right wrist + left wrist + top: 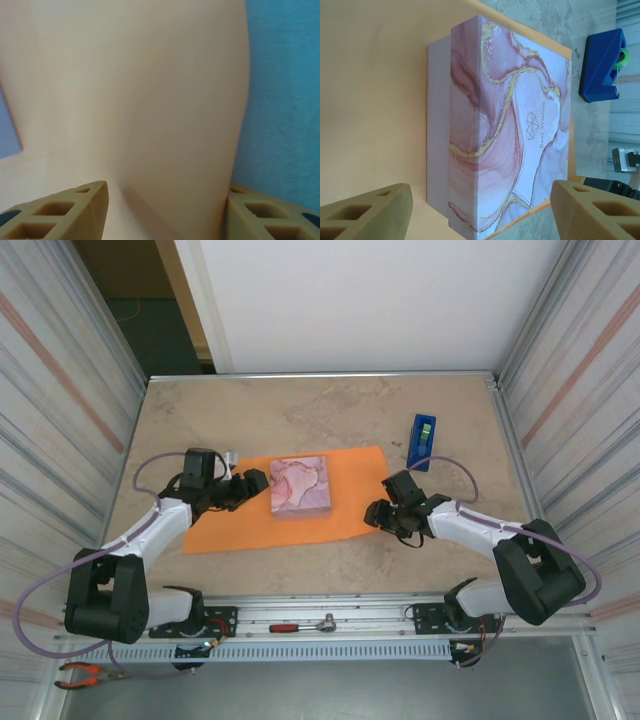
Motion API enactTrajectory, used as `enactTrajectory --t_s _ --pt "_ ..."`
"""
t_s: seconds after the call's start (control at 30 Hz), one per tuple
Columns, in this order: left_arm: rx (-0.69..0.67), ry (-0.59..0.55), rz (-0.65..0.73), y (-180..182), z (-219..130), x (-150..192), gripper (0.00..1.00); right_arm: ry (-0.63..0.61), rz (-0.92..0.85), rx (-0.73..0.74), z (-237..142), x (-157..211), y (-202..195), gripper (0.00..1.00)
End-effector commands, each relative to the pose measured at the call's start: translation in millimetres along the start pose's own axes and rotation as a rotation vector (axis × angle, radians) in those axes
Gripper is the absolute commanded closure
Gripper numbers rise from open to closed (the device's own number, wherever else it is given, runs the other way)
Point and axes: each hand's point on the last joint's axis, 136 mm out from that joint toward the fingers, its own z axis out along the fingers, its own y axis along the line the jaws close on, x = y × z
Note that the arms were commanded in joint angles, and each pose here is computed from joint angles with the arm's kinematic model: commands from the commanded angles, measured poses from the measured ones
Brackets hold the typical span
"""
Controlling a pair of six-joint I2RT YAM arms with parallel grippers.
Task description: Wrap the gift box in paper
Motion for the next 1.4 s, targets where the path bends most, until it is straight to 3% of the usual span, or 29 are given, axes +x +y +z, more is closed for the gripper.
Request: enactTrajectory --t_s 0.0,0.23,0.53,0.67,0.8,0.9,1.37 --pt "0.011 -0.014 0.022 -4.9 -6.8 -1.5 0.26 -0.034 0.002 -0.045 -2.4 -12.8 17.0 0.46" --pt "0.038 -0.026 0.036 -16.1 -8.7 -10.7 0.26 -0.112 -0.055 -0.110 -0.9 -30.0 32.1 0.41" --pt "0.083 -0.035 0.059 -36.3 -12.2 -26.2 0.26 -0.164 -0.121 -0.153 -17.7 -47.7 48.0 0.45" --pt "0.090 -0.028 0.070 -40.3 -14.2 -26.6 0.26 -0.141 -0.106 -0.107 -23.2 -42.5 37.3 0.58" --pt "0.105 -0.016 0.088 -46.3 -16.9 -26.2 0.26 -0.131 -0.160 -0.084 -32.1 -34.0 40.3 0.87" --pt "0.127 -0.007 0.102 -52.7 -17.9 -26.5 0.27 -0.131 -0.223 -0.113 -40.6 -30.4 59.9 1.00" --pt "0.167 0.034 0.196 -109.7 2.0 -26.3 0.29 -0.019 -0.554 -0.262 -39.5 15.2 172.7 1.00"
